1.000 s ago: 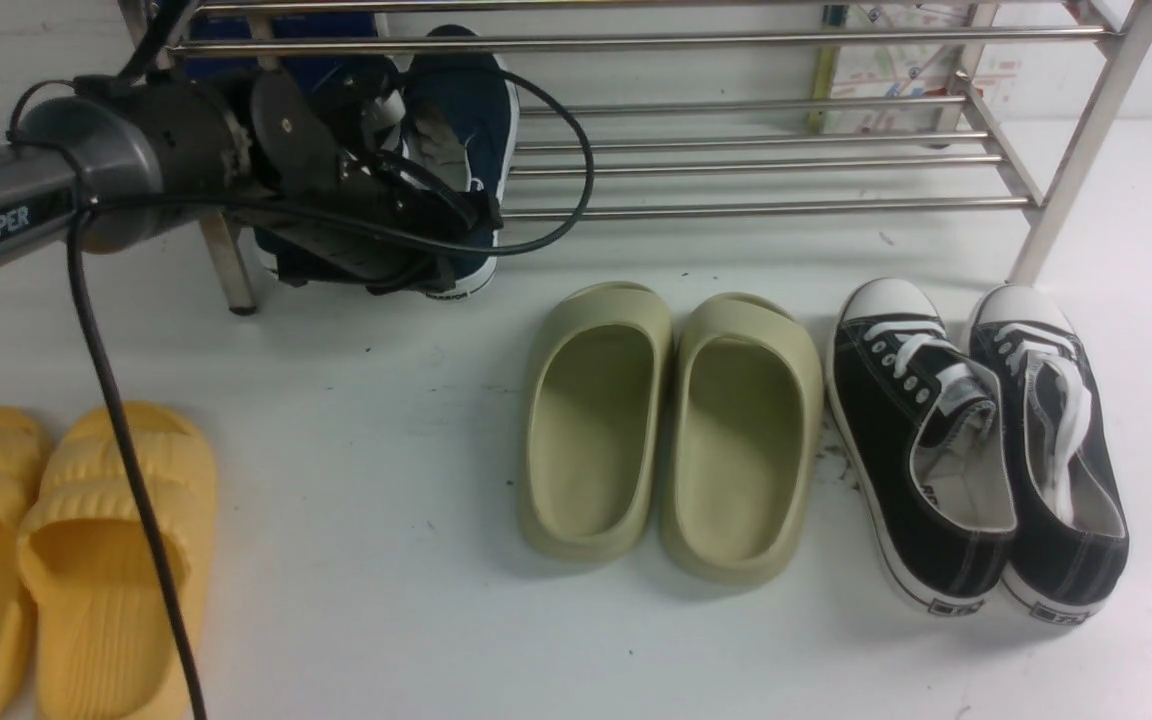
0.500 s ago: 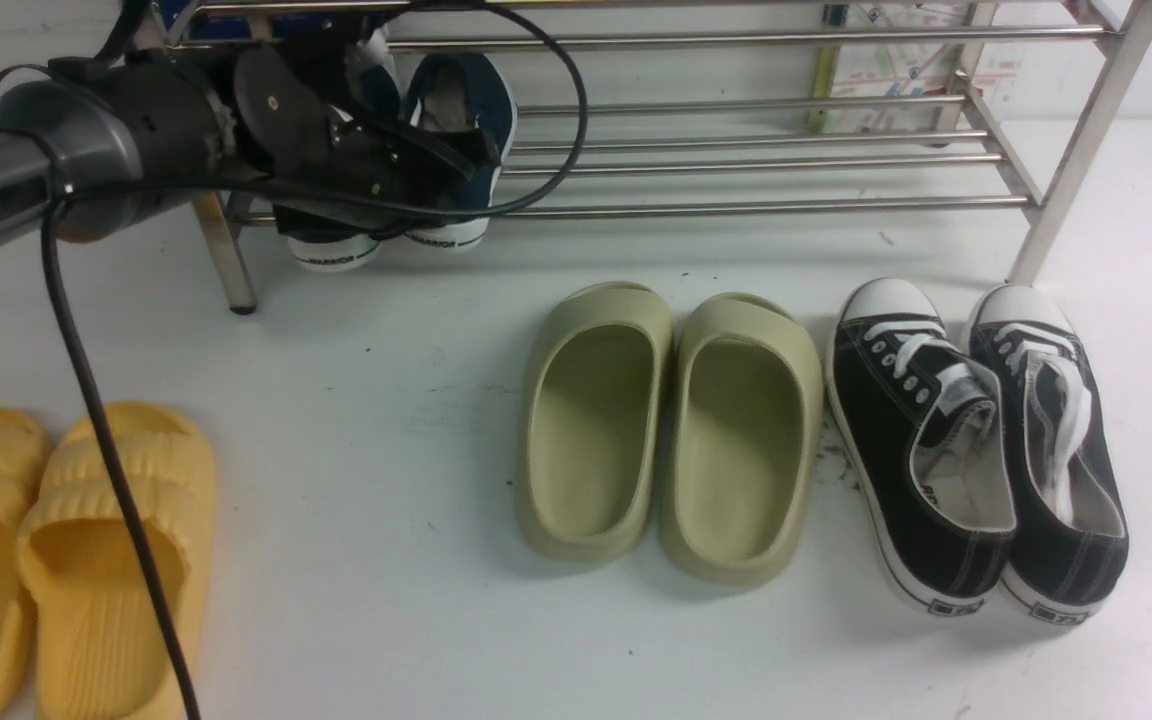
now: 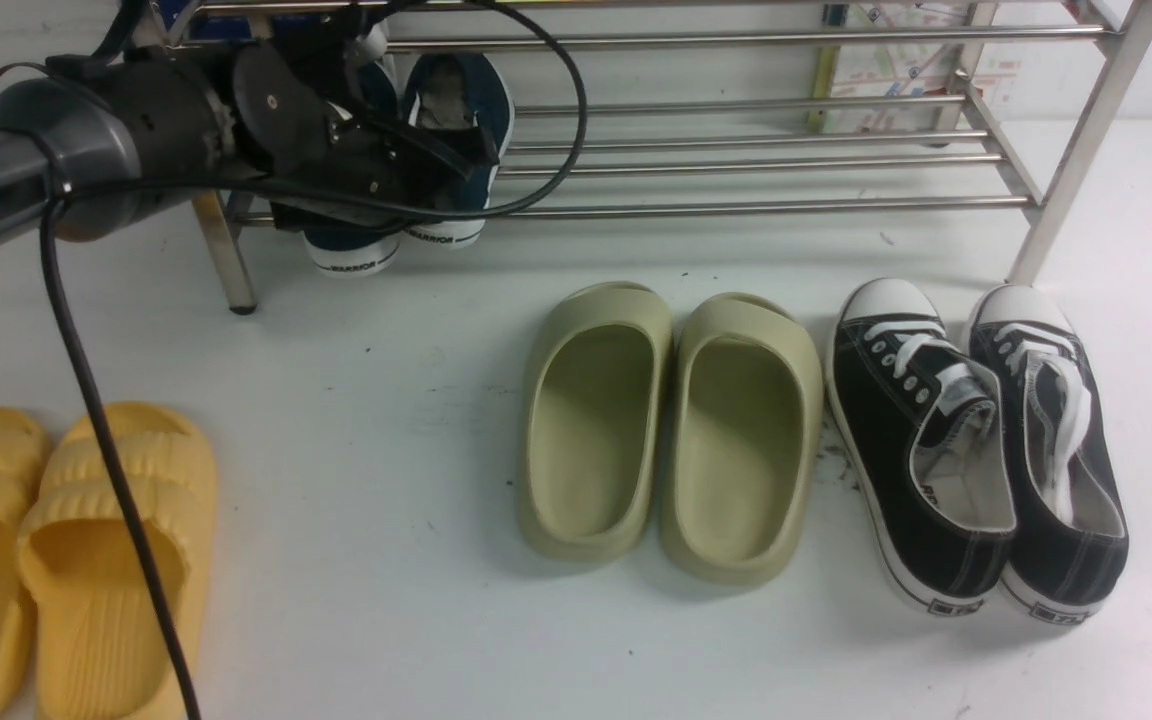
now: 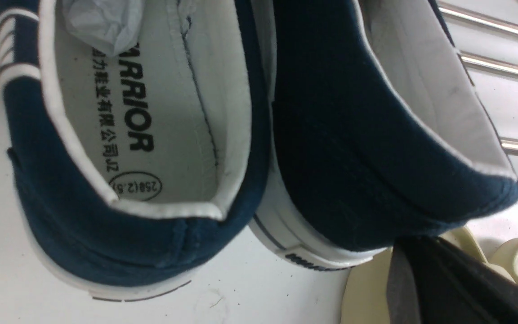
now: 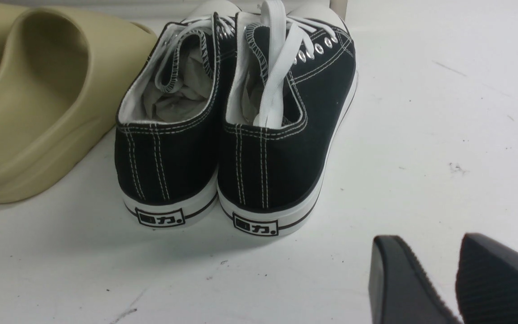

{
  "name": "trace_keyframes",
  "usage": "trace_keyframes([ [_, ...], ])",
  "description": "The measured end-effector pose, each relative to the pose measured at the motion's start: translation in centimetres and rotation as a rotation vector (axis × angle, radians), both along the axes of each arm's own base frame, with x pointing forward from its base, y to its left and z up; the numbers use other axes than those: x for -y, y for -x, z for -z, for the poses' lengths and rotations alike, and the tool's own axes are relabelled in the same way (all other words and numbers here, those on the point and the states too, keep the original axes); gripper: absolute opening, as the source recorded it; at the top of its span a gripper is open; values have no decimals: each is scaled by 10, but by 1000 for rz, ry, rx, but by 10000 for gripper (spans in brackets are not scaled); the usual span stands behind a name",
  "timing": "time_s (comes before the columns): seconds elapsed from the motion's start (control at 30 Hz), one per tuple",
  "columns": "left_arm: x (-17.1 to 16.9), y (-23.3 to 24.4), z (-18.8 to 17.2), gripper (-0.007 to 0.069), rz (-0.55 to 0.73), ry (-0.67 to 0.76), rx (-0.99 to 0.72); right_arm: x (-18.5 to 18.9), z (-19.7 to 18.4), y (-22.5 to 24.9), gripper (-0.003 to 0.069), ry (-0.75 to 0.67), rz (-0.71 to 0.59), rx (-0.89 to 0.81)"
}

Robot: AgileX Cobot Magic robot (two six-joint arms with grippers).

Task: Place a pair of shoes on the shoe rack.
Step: Use the left arm to put a shoe into the shoe rack

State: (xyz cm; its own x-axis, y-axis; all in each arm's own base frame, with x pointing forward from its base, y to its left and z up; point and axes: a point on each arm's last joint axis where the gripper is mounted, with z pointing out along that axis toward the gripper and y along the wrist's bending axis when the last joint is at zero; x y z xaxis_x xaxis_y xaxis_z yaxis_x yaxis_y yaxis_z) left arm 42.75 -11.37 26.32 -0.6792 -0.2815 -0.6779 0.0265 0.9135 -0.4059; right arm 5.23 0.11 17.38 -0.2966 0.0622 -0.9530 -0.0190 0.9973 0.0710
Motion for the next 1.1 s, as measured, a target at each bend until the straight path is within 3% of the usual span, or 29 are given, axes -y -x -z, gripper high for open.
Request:
trace_keyframes([
  [0.13,0,0,0,27,2,-2,-3,0,0,0,239,0,0,0],
  [0.33,-2,8,-12,272,23,-30,-3,0,0,0,239,0,0,0],
  [0.47,-9,27,-48,424,56,-101,46,0,0,0,239,0,0,0],
  [0.6,-23,39,-61,456,24,-120,1,0,0,0,239,0,0,0],
  [0.67,-31,39,-55,433,3,-127,-39,0,0,0,239,0,0,0],
  [0.7,-39,36,-44,368,-17,-131,-85,0,0,0,239,0,0,0],
  [0.73,-40,36,-42,356,-19,-133,-94,0,0,0,239,0,0,0],
  [0.77,-46,31,-28,230,-34,-134,-134,0,0,0,239,0,0,0],
  [0.8,-47,28,-21,162,-36,-134,-149,0,0,0,239,0,0,0],
  [0.83,-47,28,-18,145,-35,-131,-158,0,0,0,239,0,0,0],
  [0.87,-47,23,-9,32,-36,-121,-171,0,0,0,239,0,0,0],
  [0.9,-45,19,-3,-14,-39,-109,-166,0,0,0,239,0,0,0],
  [1.1,-44,5,16,-14,-58,-88,-137,0,0,0,239,0,0,0],
])
